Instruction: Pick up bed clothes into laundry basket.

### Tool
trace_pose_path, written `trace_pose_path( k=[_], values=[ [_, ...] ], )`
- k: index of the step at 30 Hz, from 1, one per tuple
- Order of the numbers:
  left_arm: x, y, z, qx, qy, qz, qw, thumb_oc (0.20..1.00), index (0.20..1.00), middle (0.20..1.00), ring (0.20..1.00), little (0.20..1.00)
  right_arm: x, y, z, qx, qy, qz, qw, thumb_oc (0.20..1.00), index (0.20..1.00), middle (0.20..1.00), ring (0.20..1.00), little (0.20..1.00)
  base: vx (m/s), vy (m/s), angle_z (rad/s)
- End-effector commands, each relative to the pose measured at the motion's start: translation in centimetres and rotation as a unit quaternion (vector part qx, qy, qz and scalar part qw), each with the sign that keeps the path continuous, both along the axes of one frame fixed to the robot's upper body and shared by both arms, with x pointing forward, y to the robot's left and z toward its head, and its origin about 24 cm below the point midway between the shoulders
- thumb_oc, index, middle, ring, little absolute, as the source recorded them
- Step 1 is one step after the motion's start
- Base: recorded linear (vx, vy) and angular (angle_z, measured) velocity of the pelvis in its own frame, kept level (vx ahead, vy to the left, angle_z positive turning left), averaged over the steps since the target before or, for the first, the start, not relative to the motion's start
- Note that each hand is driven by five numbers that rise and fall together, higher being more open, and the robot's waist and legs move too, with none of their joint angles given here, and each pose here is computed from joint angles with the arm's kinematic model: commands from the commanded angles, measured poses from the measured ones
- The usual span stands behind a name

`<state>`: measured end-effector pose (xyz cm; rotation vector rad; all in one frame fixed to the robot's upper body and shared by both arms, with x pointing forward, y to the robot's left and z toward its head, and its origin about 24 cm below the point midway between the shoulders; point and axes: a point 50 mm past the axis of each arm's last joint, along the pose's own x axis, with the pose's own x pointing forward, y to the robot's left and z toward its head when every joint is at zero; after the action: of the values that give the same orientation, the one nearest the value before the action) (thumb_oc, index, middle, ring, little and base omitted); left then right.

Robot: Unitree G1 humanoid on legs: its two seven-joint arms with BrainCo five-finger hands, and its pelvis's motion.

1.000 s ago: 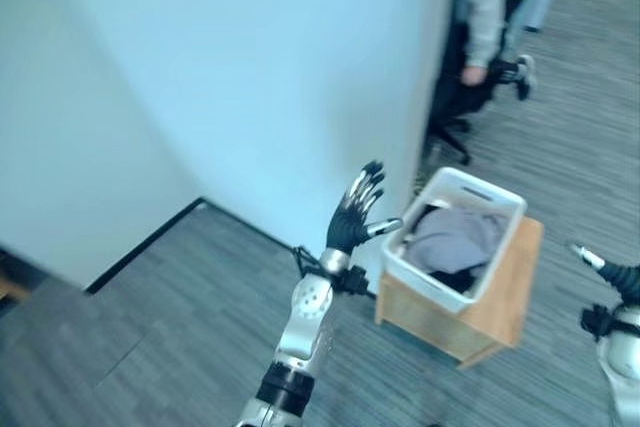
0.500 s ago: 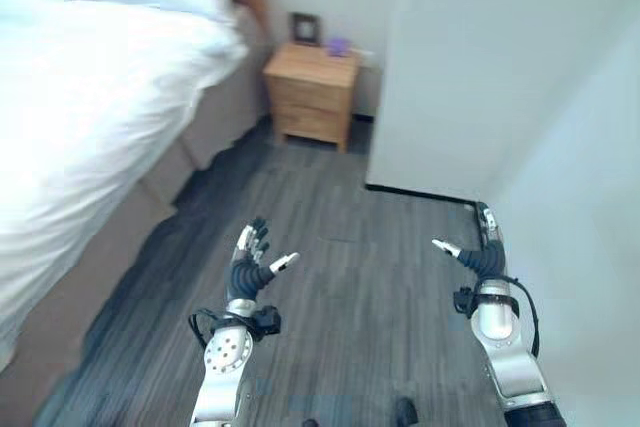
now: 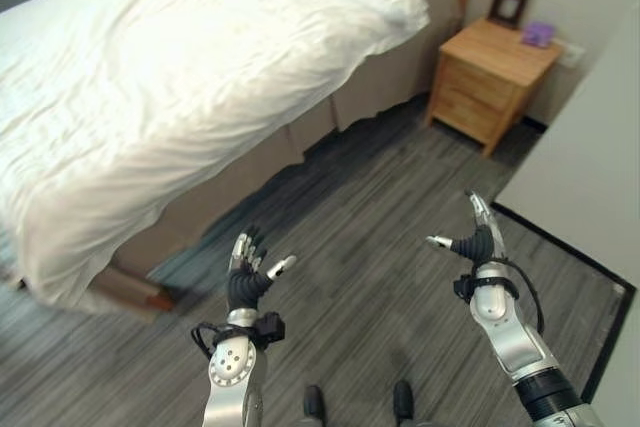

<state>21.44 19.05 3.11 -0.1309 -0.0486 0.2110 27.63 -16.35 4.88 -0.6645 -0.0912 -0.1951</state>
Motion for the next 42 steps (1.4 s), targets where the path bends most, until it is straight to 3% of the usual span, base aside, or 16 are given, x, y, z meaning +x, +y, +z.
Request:
trace_pose_path(
  k=[1,11,13,19,26,32,42],
  values=[
    [0.1,1.5,1.7,0.016,-0.054,0.013,0.998,1.0,1.0,1.0,1.0,1.0,0.8,0.4,1.5,-0.017,-0.028,0.021,0.999,1.0,1.0,1.0,1.0,1.0,0.21,0.009,0.95],
    [0.3,1.0,1.1,-0.001,-0.042,-0.02,0.999,1.0,1.0,1.0,1.0,1.0,-0.6,2.7,0.8,0.12,-0.009,0.067,0.991,1.0,1.0,1.0,1.0,1.0,0.11,0.156,0.84],
    [0.7,0.0,0.7,-0.004,-0.031,-0.042,0.999,1.0,1.0,1.0,1.0,1.0,-0.7,3.8,1.0,0.184,-0.013,0.082,0.979,1.0,1.0,1.0,1.0,1.0,0.02,0.105,0.74],
    [0.9,-2.1,-1.2,-0.012,0.011,-0.094,0.995,1.0,1.0,1.0,1.0,1.0,-0.4,5.4,1.9,0.219,-0.027,0.116,0.968,1.0,1.0,1.0,1.0,1.0,0.18,-0.021,0.84],
    [1.5,-2.5,-2.0,-0.015,0.03,-0.078,0.996,1.0,1.0,1.0,1.0,1.0,0.7,5.5,3.6,0.162,-0.056,0.134,0.976,1.0,1.0,1.0,1.0,1.0,0.34,-0.142,0.3],
    [4.2,-2.5,-0.4,-0.021,-0.003,-0.054,0.998,1.0,1.0,1.0,1.0,1.0,2.4,3.7,5.9,0.086,-0.099,0.105,0.986,1.0,1.0,1.0,1.0,1.0,0.16,-0.193,0.36],
    [1.0,-1.2,-1.7,-0.032,0.017,-0.021,0.999,1.0,1.0,1.0,1.0,1.0,3.2,3.6,4.3,-0.012,-0.07,0.098,0.993,1.0,1.0,1.0,1.0,1.0,0.2,0.188,-0.16]
  ],
)
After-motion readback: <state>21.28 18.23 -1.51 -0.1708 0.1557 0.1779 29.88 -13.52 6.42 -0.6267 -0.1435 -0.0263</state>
